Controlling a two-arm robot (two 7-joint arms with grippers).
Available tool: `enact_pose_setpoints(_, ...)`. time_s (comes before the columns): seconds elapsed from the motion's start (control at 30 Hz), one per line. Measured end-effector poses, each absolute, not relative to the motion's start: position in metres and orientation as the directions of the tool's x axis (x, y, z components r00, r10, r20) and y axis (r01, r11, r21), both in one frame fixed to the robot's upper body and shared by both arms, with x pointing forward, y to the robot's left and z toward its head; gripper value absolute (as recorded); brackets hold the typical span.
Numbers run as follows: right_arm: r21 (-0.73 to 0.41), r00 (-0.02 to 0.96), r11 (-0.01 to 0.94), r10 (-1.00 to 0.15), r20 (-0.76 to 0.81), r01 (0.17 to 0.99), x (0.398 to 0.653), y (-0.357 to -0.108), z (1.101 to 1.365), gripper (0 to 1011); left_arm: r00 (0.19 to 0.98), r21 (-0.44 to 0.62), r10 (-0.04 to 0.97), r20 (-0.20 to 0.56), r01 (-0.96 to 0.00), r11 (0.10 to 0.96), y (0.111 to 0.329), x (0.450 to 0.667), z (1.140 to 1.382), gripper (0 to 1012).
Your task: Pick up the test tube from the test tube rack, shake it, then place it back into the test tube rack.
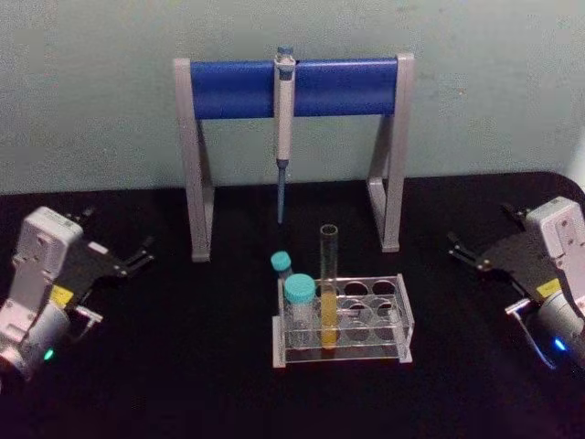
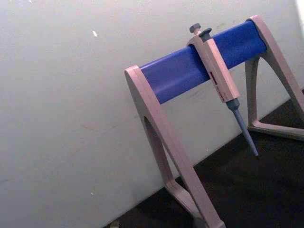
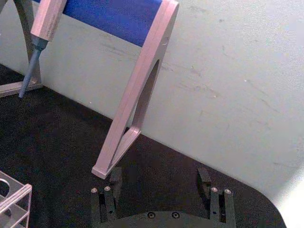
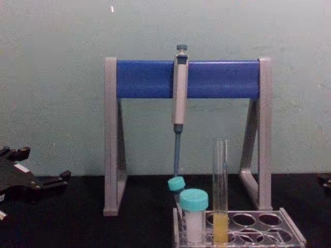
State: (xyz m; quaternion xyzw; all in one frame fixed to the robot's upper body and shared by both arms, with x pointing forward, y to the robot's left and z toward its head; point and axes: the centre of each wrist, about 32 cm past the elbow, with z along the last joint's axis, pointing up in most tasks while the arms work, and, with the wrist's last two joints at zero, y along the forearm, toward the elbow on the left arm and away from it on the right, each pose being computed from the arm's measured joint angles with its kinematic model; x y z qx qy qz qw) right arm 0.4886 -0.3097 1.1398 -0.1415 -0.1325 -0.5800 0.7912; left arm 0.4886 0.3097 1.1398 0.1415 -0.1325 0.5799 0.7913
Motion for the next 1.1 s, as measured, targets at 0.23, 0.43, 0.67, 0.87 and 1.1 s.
enact_pose_setpoints(0.23, -0.07, 0.292, 0.287, -0.88, 0.374, 0.955, 0.4886, -0.3097, 1.1397, 1000, 0.292, 0.07, 0.88, 0.374, -0.955, 0.287, 0.3097, 0.4886, 1.1398, 1001)
enact_pose_setpoints(0.43, -0.07, 0.292, 0.287, -0.88, 0.374, 0.955, 0.4886, -0.3097, 1.1398, 1000, 0.292, 0.07, 0.88, 0.374, -0.955, 0.287, 0.3097, 0.4886, 1.1398, 1001)
enact_pose_setpoints(0.67, -0.07, 0.292, 0.287, -0.88, 0.374, 0.955, 0.4886, -0.3097, 1.1398, 1000, 0.292, 0.07, 0.88, 0.374, -0.955, 0.287, 0.3097, 0.4886, 1.1398, 1001)
enact_pose_setpoints(0.87, -0.07, 0.292, 0.287, -0.88, 0.374, 0.955, 0.4886, -0.3097, 1.1398, 1000, 0.292, 0.07, 0.88, 0.374, -0.955, 0.287, 0.3097, 0.4886, 1.1398, 1001)
enact_pose_setpoints(1.1, -0.07, 0.292, 0.287, -0.88, 0.374, 0.955, 0.4886, -0.3097, 1.1398, 1000, 0.292, 0.07, 0.88, 0.374, -0.955, 0.287, 0.3097, 0.4886, 1.1398, 1001)
